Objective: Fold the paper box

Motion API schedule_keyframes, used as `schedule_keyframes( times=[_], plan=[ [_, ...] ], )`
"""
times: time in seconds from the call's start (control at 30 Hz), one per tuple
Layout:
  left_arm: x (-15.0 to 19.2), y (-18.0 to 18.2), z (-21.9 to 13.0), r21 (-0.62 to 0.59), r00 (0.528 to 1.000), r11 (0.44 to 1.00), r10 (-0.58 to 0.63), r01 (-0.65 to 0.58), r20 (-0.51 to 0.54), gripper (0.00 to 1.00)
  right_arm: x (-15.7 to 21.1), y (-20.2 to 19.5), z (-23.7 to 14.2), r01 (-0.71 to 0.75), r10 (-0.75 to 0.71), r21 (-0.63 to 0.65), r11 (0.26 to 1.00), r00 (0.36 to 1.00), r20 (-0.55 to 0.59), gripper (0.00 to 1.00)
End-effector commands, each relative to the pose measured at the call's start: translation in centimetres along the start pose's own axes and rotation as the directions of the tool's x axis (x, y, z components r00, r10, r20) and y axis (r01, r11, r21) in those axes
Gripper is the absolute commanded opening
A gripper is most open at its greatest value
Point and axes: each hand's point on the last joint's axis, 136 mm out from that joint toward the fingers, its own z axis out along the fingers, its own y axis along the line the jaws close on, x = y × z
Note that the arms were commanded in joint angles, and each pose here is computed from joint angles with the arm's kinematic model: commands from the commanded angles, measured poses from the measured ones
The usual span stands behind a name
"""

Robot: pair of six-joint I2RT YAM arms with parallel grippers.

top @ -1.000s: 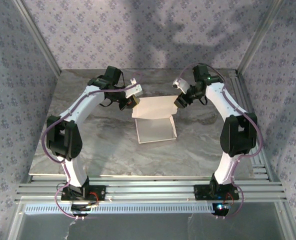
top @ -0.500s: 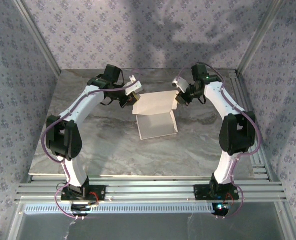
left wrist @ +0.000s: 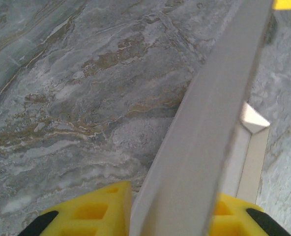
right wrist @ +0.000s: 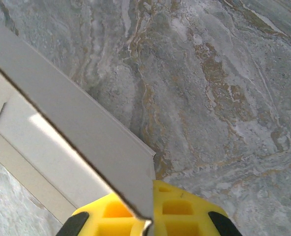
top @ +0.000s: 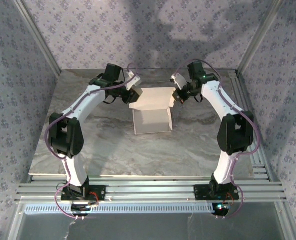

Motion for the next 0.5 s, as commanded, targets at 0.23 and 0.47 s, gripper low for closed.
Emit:
schedule_keyframes(
  times=[0.23,0.47],
  plan=[
    [2.2,1.8,0.2,-0.083,0.994,0.992,-0.095,0.09,-0.059,0.34,-1.1,-0.6,0.0,-0.047,0.047,0.051,0.998,0.999,0.014,0.0],
    [4.0,3.0,-0.2,-0.065,0.993,0.992,-0.109,0.106,-0.047,0.38,-0.8,-0.4,0.3,-0.017,0.017,0.02,1.0,1.0,-0.005,0.0]
  ],
)
